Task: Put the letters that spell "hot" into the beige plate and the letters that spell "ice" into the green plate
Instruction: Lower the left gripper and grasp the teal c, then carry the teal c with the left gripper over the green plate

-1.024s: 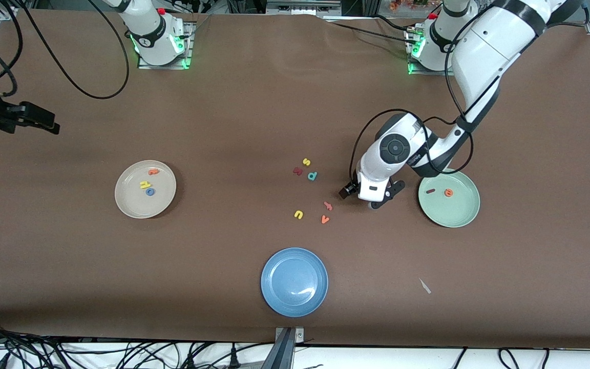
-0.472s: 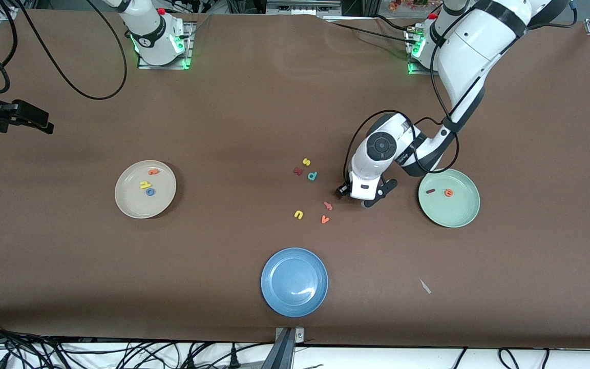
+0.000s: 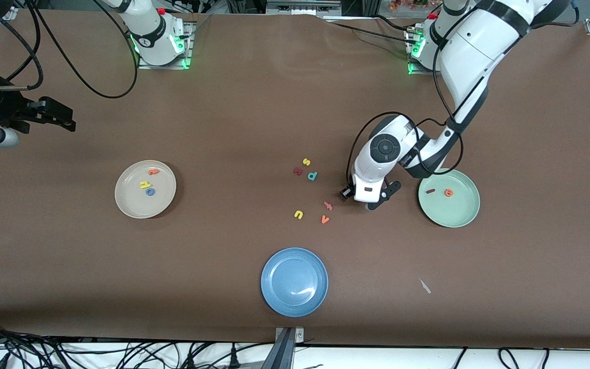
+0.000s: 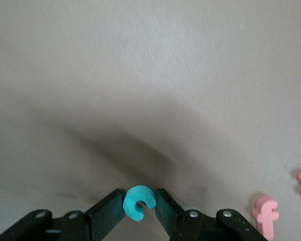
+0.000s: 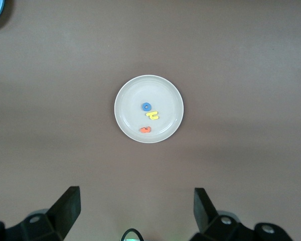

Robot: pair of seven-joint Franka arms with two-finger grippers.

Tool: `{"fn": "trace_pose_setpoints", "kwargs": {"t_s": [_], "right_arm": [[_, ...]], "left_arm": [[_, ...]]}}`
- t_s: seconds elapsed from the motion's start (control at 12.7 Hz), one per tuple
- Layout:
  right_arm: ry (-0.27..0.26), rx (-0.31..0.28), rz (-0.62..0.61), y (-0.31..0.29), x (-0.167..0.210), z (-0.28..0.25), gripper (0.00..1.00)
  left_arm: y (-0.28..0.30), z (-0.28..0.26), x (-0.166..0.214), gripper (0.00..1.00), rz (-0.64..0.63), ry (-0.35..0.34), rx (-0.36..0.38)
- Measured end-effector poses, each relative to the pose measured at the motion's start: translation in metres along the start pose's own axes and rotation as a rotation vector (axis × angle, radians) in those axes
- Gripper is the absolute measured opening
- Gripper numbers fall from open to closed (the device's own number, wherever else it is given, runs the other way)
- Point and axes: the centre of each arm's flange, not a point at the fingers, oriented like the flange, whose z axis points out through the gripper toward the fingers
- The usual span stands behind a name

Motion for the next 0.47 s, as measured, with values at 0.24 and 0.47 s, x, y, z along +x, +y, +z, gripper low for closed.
{"fn": "trace_pose_setpoints", "kwargs": {"t_s": [0.24,0.47], "right_arm": [[-0.004,0.000,0.002,0.001,0.001,0.002,1.00],[-0.006,-0.001,0.003,0.001,0.001,0.002,1.00]], "left_arm": [[-0.011,-0.040,0.025,0.33,0.050,-0.013,0.054],[-0.048,-0.096,0.066,0.33,0.148,-0.106,0.135]]}}
